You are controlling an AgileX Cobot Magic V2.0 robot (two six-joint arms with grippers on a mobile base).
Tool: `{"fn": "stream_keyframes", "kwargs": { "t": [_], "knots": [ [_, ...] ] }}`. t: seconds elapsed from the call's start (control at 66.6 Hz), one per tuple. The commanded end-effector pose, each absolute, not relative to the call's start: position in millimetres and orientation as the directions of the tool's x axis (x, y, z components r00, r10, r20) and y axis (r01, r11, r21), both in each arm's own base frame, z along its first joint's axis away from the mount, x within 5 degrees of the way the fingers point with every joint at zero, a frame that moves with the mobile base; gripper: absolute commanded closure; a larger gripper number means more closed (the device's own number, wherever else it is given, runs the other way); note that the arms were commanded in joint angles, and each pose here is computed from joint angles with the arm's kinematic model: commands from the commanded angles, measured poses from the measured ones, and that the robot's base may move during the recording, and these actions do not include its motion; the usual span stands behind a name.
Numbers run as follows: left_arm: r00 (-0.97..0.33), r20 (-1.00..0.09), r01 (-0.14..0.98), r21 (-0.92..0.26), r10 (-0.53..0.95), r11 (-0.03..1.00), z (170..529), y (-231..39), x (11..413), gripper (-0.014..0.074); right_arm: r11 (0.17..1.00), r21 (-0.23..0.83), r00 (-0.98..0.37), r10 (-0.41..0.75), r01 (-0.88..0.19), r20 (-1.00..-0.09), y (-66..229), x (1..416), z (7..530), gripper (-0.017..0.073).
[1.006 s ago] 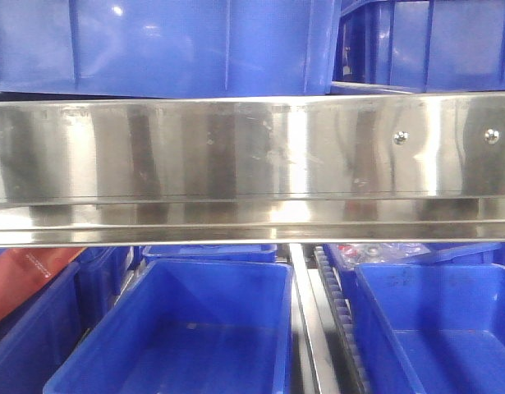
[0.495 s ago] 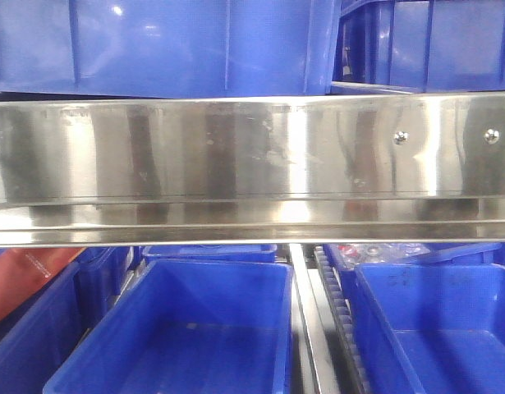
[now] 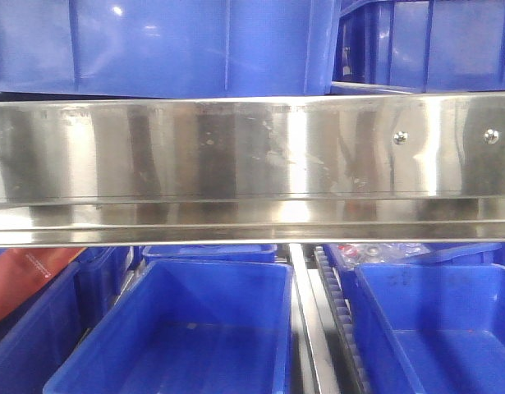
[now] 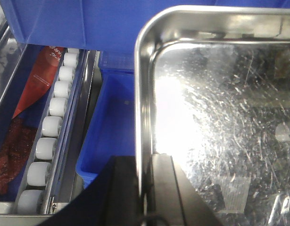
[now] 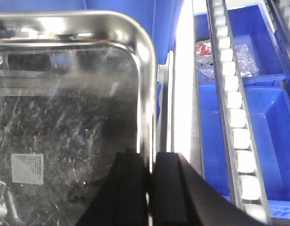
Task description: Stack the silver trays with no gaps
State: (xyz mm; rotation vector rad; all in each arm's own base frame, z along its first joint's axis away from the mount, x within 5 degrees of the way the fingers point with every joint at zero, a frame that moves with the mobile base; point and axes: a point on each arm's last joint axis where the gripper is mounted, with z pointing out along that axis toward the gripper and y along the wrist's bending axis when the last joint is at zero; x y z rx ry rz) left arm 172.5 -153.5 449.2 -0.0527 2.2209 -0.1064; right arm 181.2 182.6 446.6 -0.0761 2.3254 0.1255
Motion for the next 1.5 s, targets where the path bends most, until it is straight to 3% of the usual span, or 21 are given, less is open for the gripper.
{"fn": "stream_keyframes", "kwargs": {
  "t": [0.0,0.661,1.486],
  "knots": [
    [-0.579,-0.813,0.127,-0.173,-0.069,0.977,451.9,-171.9,171.9,0.0603,0.962,0.175,-0.651,-0.006,-0.212,-0.759,201.7,179.7,451.3,0.0583],
    [-0.401,-0.916,0.069,-0.025,0.005,0.997,466.1,-160.1,181.7,0.0603,0.959,0.184,-0.653,-0.003,-0.218,-0.757,202.6,179.5,451.5,0.0583],
    [-0.362,-0.932,0.055,0.003,0.023,0.998,469.5,-158.0,183.3,0.0603,0.954,0.194,-0.643,0.001,-0.230,-0.766,204.1,179.9,452.7,0.0583]
  ]
}}
